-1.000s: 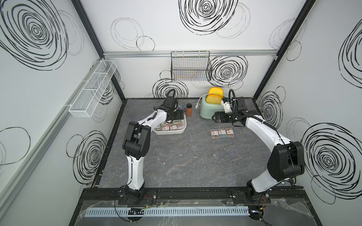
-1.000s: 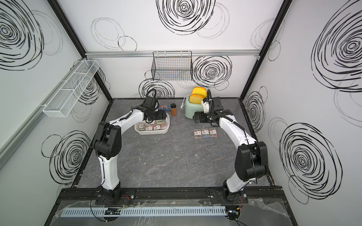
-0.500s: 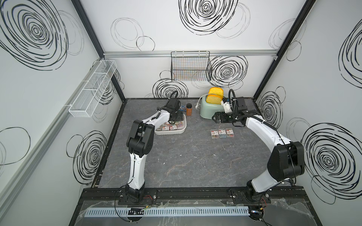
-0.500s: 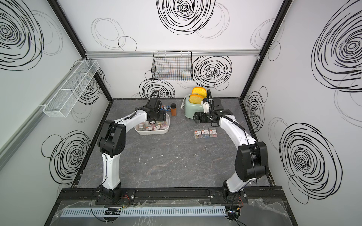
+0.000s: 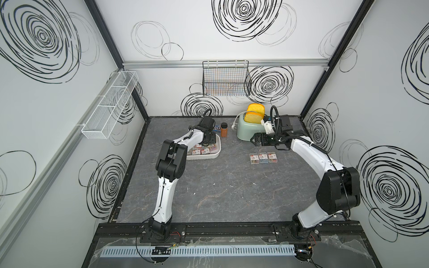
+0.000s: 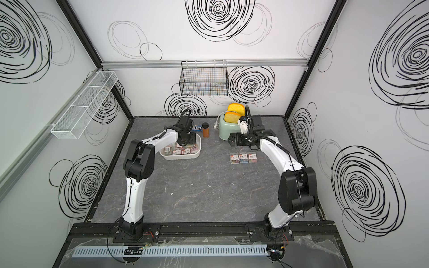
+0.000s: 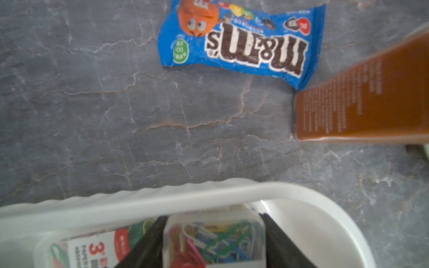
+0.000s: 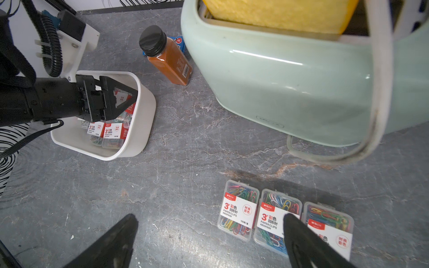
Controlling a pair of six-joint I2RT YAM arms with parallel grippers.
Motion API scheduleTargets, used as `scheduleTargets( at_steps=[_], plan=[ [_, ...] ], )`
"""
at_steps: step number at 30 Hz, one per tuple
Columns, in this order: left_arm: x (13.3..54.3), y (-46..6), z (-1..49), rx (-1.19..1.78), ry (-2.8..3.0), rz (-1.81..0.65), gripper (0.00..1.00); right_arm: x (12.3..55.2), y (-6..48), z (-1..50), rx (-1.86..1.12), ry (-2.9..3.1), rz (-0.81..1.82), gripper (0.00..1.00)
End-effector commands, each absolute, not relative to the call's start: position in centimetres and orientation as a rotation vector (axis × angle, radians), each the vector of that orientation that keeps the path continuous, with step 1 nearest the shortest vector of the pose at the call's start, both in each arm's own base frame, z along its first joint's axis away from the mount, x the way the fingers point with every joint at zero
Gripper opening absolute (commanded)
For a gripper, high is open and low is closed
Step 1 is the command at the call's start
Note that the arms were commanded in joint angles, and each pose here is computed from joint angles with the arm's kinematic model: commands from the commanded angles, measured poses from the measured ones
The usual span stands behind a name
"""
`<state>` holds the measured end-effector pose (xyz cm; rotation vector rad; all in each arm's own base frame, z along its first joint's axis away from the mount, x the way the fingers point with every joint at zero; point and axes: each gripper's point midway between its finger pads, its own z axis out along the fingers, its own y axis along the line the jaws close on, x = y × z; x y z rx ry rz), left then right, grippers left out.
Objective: Take the paper clips out of the storage box
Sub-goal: Pick up the boxed paper clips from the storage box.
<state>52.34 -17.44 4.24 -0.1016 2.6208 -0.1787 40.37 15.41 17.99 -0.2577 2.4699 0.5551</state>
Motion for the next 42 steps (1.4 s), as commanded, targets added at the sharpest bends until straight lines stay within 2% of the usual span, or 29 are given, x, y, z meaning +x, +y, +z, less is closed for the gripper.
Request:
scheduleTargets(
  at_steps=[1, 4, 11, 15, 20, 23, 28, 33, 42],
  plan=[
    [52.7, -16.5, 4.3, -0.137, 2.623, -0.155, 0.57, 40.5, 16.2, 18.3, -0.298, 2.461, 0.580, 0.99],
    [52.7, -16.6, 4.6, -0.138, 2.619, -0.161, 0.48, 40.5, 16.7, 18.3, -0.311, 2.458, 0.582, 1.00],
    [52.7, -16.9, 6.9, -0.144, 2.587, -0.213, 0.45, 40.5, 19.0, 18.1, -0.391, 2.452, 0.587, 0.99],
    [52.4, -17.2, 9.0, -0.192, 2.554, -0.290, 0.36, 40.3, 21.1, 18.1, -0.450, 2.431, 0.610, 1.00],
    [51.5, -17.9, 12.0, -0.245, 2.501, -0.425, 0.33, 40.0, 23.7, 18.3, -0.484, 2.403, 0.685, 0.98],
    [50.5, -18.7, 13.4, -0.282, 2.486, -0.543, 0.30, 39.8, 25.2, 18.3, -0.495, 2.386, 0.754, 0.93],
    [47.8, -20.6, 15.0, -0.374, 2.453, -0.773, 0.25, 38.7, 28.3, 18.4, -0.507, 2.334, 0.927, 0.77],
    [45.3, -22.1, 16.0, -0.448, 2.426, -0.937, 0.26, 37.0, 31.4, 18.3, -0.561, 2.282, 1.050, 0.68],
    [42.5, -23.7, 17.6, -0.536, 2.385, -1.101, 0.27, 34.8, 34.1, 17.3, -0.621, 2.241, 1.166, 0.71]
  ],
)
